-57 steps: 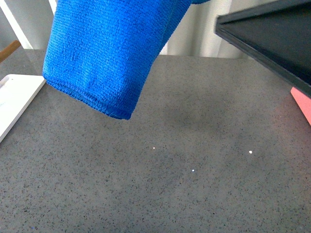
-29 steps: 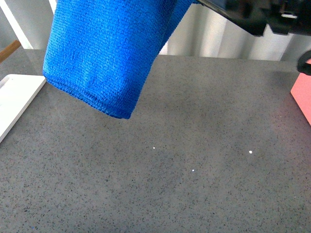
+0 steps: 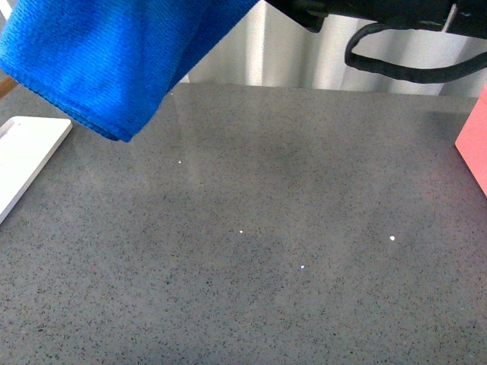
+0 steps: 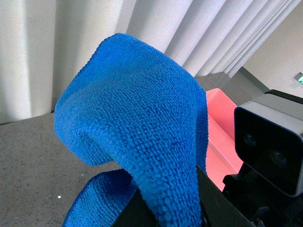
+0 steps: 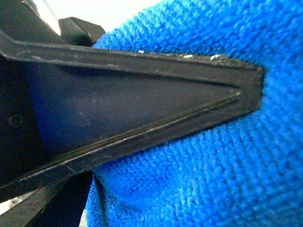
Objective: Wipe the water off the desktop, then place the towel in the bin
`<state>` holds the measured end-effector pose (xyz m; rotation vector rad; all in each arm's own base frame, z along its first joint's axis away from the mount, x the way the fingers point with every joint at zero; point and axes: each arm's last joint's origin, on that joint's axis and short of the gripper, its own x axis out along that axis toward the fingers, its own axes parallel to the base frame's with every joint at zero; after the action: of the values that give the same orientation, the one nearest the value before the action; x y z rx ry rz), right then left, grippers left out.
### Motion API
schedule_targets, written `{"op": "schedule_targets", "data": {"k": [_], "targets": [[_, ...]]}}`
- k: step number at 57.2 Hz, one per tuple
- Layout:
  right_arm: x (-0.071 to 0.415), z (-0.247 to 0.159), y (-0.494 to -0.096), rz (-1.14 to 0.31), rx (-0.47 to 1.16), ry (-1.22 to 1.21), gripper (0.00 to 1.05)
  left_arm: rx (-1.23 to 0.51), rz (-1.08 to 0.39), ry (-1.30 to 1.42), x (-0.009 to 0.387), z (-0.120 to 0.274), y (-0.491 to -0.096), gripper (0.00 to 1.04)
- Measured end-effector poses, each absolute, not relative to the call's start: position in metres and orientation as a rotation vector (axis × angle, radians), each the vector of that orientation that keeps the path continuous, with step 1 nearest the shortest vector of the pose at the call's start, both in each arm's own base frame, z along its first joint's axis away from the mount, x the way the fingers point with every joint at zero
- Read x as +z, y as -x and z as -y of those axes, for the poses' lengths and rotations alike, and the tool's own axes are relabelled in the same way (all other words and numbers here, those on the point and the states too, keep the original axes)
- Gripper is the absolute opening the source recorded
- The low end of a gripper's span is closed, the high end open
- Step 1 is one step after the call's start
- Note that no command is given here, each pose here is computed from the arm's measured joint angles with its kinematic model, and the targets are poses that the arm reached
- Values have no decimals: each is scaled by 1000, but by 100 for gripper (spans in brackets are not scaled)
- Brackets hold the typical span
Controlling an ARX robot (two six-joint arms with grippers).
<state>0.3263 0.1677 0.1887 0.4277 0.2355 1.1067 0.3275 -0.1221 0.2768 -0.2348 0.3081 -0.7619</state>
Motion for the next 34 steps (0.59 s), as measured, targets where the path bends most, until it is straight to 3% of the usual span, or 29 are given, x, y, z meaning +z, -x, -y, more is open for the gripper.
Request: {"op": "schedule_targets", "data": {"k": [3,13,20,25,34], "targets": [[188,-171,-328,-240,1110,-437,93,-757,-305,233,277,121,-328,5],[189,-179,-327,-242,1131,-461,60,-752,-302,228,277,120,-328,5],[190,-178,-326,-235,1125,-462,44,-752,-300,225,277,120,-328,5],[190,-177,-327,-238,1102,-462,27,-761,-302,226,277,121,-328,23],[191,-174,-326,-249,1084,-446,10,-772,-304,226,277,123,-327,43]]}}
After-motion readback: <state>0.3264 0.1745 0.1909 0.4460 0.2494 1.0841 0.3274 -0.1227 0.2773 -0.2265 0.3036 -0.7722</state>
